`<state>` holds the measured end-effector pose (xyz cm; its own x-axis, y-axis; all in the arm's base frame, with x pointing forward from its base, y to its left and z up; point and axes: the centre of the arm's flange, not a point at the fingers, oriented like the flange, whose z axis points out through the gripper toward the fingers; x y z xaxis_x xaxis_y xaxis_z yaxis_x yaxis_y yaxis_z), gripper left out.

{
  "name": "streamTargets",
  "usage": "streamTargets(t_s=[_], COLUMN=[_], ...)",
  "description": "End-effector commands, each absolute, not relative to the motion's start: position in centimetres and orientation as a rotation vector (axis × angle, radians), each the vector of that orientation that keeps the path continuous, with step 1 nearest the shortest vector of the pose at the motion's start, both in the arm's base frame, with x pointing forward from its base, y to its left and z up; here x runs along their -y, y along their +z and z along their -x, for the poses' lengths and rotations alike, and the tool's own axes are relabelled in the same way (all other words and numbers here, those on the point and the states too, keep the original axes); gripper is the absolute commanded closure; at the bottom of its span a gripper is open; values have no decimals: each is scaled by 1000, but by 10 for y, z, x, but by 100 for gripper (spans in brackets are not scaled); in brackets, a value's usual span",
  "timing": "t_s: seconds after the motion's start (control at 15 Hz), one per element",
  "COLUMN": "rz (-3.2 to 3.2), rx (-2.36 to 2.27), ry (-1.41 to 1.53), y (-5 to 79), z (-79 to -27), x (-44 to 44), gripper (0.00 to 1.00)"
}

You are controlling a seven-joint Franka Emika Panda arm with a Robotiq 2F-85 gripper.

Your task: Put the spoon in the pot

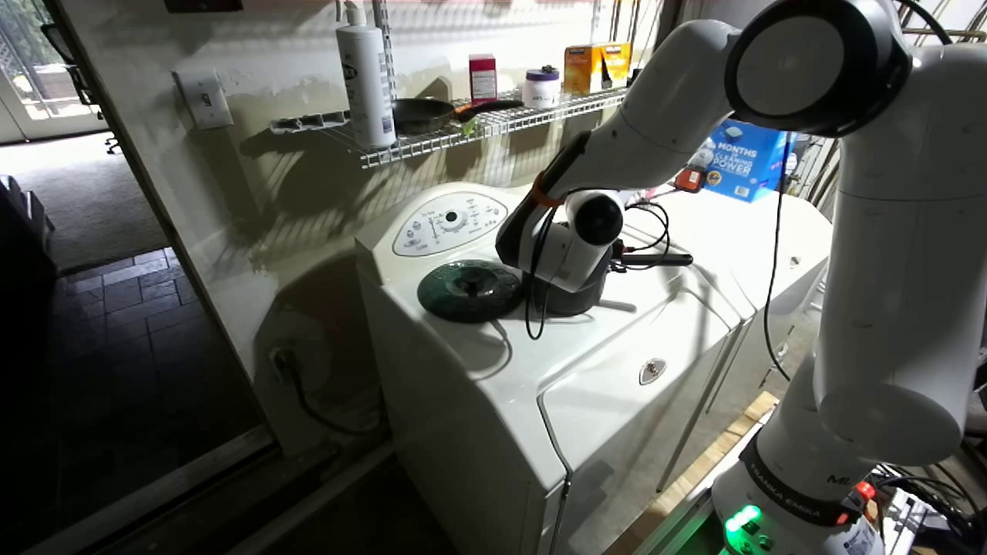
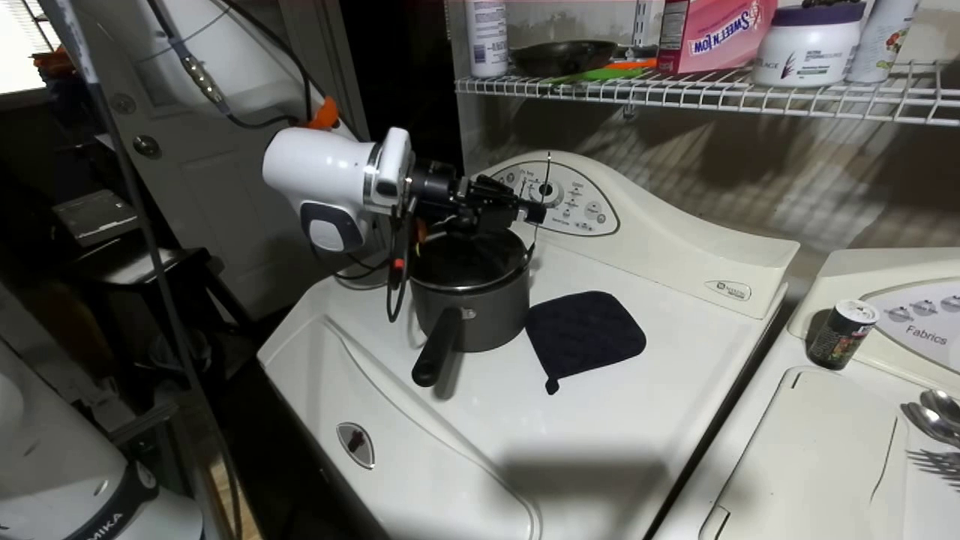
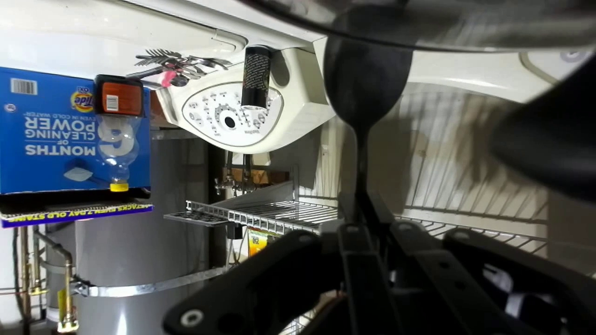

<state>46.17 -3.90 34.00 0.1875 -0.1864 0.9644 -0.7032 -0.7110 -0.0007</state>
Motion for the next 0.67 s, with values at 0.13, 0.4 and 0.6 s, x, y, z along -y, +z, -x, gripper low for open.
streamTargets(t_s=[0.13, 0.4, 0.6], rz=[-1984, -1994, -2000], rx=[848, 853, 856], ry=[1514, 1499, 1480], y=[333, 333, 332], z=[-472, -474, -476], x=[38, 39, 39], gripper=[98, 98, 98])
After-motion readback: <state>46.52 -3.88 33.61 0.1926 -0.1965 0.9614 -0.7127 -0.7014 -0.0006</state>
